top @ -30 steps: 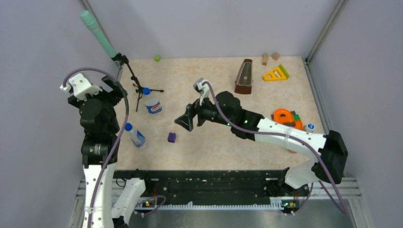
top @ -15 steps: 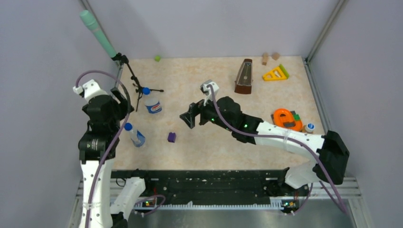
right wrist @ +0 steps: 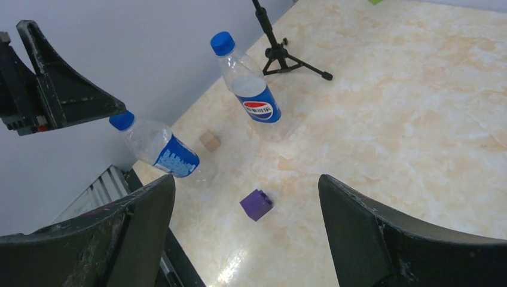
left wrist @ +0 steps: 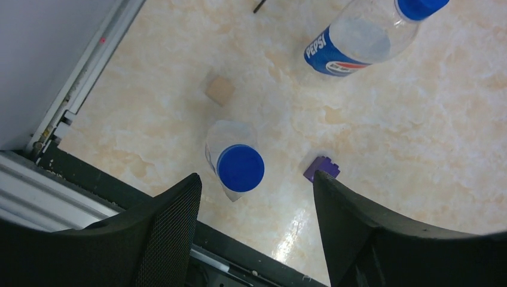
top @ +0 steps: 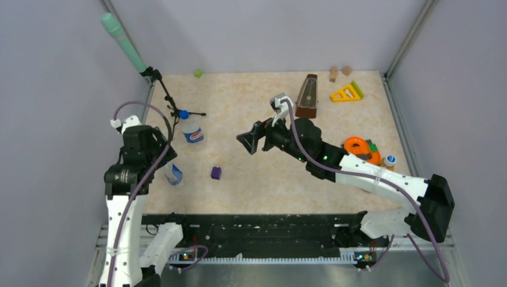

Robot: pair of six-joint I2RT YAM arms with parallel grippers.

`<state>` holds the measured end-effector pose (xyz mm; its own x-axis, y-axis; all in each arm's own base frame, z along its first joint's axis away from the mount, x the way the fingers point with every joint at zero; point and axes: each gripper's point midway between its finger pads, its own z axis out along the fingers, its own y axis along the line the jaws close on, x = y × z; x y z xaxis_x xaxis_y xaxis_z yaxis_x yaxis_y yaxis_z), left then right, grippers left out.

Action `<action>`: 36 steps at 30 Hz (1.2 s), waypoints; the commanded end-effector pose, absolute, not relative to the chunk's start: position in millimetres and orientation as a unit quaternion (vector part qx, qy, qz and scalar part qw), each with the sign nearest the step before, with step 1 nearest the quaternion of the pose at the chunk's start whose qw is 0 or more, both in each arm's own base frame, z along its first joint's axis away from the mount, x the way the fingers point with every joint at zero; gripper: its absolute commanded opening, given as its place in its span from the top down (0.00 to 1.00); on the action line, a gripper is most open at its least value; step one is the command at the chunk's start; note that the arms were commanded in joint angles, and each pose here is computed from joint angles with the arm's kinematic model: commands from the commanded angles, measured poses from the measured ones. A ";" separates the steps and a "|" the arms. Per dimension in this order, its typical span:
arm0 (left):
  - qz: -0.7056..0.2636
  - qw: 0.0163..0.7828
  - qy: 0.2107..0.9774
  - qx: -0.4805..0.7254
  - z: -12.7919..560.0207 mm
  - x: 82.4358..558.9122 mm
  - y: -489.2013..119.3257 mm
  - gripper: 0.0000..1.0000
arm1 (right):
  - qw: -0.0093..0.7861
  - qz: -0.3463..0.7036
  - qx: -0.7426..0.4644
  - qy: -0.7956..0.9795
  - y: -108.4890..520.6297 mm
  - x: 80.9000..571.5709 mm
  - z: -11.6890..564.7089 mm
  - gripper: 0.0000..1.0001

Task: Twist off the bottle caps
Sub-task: Pick up the plastic bottle at the center of the board.

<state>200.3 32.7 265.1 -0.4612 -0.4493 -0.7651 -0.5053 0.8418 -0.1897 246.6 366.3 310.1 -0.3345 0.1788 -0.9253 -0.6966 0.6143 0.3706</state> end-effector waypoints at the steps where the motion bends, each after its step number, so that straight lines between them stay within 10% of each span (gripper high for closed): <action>1: 0.009 0.412 0.875 -0.256 250.7 203.8 20.6 0.29 | 0.547 0.414 -0.181 0.705 366.0 246.7 315.6 0.12; 36: 0.080 0.436 0.866 -0.231 224.9 221.7 44.9 0.42 | 0.536 0.410 -0.184 0.715 368.6 251.8 302.3 0.10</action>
